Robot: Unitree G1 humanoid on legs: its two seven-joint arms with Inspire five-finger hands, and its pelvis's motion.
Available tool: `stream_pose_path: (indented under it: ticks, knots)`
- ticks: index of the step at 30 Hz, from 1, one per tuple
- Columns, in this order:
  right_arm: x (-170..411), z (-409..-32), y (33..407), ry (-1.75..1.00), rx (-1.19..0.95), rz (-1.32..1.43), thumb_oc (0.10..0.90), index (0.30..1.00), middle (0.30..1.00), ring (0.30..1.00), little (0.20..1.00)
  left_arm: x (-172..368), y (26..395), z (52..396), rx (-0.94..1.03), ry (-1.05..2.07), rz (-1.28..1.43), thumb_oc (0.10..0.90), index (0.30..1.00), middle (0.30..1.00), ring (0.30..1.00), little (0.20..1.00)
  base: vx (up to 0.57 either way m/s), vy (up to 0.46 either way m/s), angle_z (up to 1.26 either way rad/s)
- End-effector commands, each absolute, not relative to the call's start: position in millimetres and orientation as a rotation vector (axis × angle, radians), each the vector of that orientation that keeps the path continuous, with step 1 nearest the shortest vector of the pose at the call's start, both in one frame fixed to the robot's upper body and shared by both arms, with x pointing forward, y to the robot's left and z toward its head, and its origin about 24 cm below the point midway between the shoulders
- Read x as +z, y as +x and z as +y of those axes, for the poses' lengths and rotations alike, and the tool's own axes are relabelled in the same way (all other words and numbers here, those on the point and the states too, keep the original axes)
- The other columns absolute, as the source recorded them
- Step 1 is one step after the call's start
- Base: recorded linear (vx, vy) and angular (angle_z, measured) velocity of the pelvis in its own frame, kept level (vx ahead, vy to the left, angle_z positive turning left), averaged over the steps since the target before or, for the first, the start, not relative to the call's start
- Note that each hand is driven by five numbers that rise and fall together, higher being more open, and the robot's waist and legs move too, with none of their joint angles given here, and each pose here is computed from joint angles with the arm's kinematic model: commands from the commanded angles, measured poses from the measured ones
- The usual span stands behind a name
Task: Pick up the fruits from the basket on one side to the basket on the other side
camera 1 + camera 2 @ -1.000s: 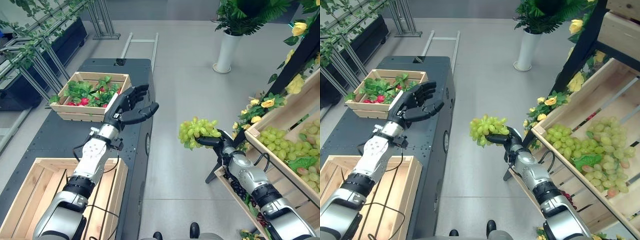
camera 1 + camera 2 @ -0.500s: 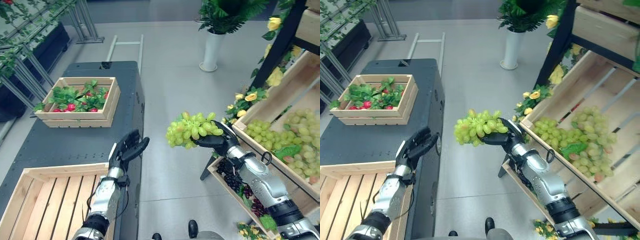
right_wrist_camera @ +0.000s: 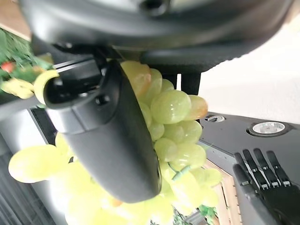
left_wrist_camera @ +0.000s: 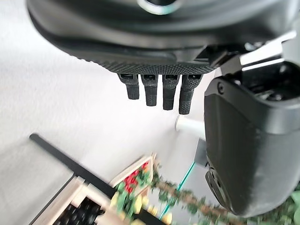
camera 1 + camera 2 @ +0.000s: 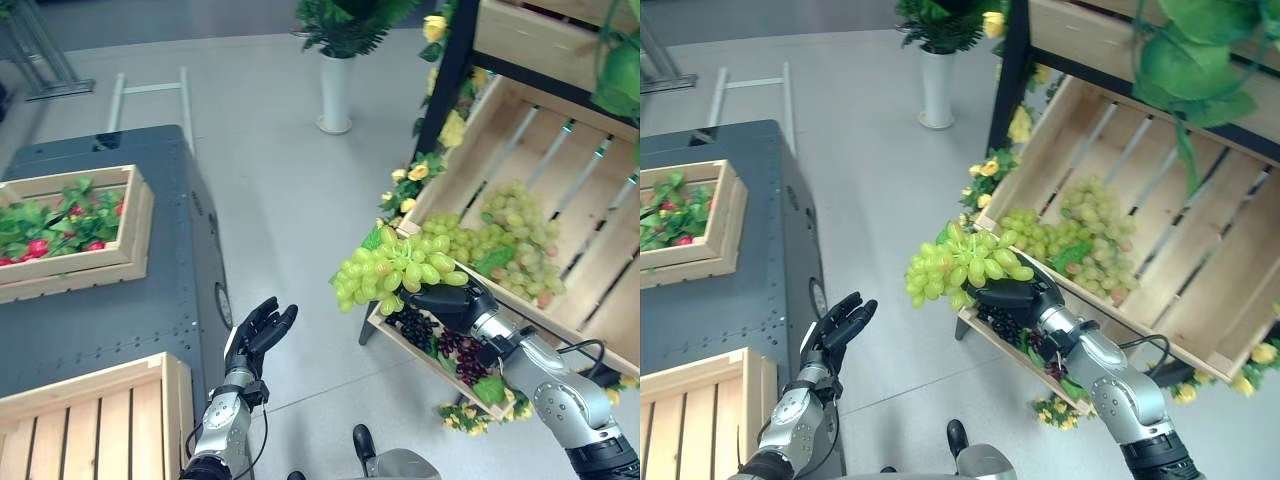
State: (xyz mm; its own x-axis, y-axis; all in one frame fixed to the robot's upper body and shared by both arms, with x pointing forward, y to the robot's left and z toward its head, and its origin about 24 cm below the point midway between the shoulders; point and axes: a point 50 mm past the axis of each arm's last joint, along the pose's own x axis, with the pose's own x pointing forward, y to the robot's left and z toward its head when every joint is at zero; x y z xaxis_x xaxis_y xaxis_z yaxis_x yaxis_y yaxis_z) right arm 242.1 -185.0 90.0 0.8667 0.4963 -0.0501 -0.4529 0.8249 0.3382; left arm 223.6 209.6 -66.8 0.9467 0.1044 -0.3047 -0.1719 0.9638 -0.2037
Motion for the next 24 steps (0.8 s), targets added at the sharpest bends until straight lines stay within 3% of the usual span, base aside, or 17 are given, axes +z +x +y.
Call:
stream_pose_path:
  ticks: [1,12,24]
  knots:
    - [172.5,-202.3,243.7,0.325,0.576,-0.285,0.400,0.300,0.300,0.300,0.300,-39.1,254.0,208.2,0.114,-0.200,0.142,0.800,0.900,0.900,0.900,0.900,0.01,0.035,-0.28]
    - [181.3,-261.3,232.3,0.323,0.269,-0.385,0.400,0.300,0.300,0.300,0.300,-41.1,250.0,212.0,0.123,-0.207,0.149,0.800,0.900,0.900,0.900,0.900,0.03,0.038,-0.17]
    - [203.2,-295.8,235.7,0.276,0.086,-0.488,0.400,0.300,0.300,0.300,0.300,-48.6,241.8,213.9,0.110,-0.192,0.191,0.800,0.900,0.900,0.900,0.900,-0.01,-0.021,-0.01]
